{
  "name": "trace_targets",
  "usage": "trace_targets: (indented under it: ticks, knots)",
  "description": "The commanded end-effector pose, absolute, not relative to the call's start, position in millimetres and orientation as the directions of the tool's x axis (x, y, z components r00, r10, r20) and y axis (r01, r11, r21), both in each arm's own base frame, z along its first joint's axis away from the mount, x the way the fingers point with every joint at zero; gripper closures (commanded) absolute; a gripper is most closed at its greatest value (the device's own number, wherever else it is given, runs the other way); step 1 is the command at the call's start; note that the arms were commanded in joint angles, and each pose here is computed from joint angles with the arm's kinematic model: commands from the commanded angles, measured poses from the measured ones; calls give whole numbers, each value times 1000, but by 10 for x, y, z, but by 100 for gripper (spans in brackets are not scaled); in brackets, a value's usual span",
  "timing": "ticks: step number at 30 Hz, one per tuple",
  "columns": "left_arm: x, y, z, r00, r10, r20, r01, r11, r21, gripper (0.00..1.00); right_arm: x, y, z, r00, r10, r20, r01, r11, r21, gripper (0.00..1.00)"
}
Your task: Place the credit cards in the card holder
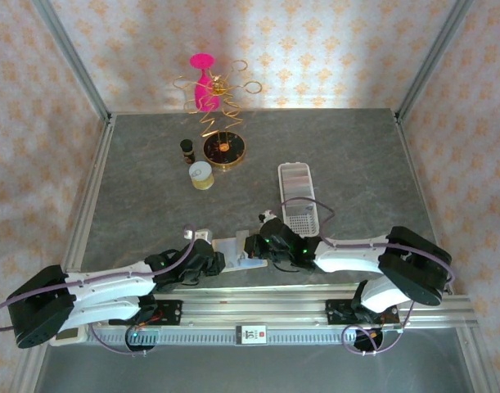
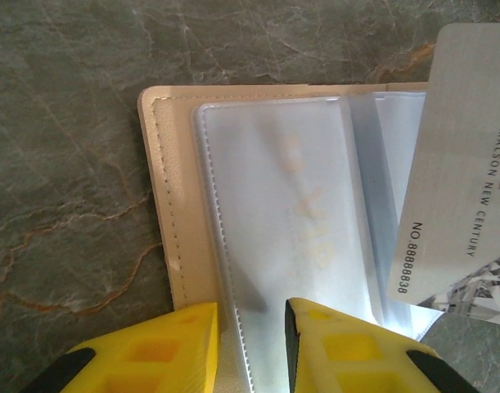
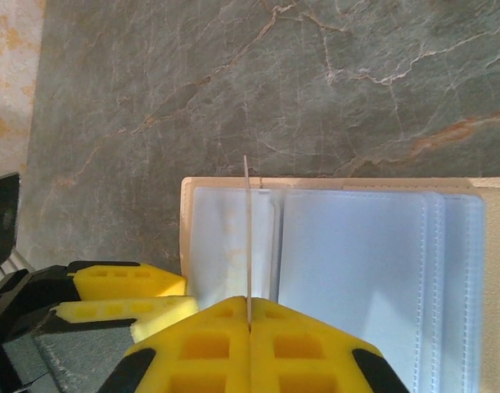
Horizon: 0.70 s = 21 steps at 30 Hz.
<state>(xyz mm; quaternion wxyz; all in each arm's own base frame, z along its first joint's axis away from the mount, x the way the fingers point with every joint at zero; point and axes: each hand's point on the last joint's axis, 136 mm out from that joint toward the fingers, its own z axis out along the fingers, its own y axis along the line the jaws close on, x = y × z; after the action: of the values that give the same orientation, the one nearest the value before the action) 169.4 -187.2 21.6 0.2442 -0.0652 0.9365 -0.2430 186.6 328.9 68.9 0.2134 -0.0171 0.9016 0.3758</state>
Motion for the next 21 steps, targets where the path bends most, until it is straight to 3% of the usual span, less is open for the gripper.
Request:
trace_targets:
  ticks: [1,14,21]
  knots:
    - [1669,-1781,128,-867,-250,-430,-26,886,-463,70,1864,3277,628,-907,147,-394,-175,721,670,100]
    - [1650,-1793,107,-872,-247,-423,-21,883,-470,75,1804,3270,527,-917,140,-373,-160,728,667,100]
    - [1646,-1769,82,-871,-253,-421,-32,885,-465,83,1758,3276,470,-927,135,-351,-148,727,671,100]
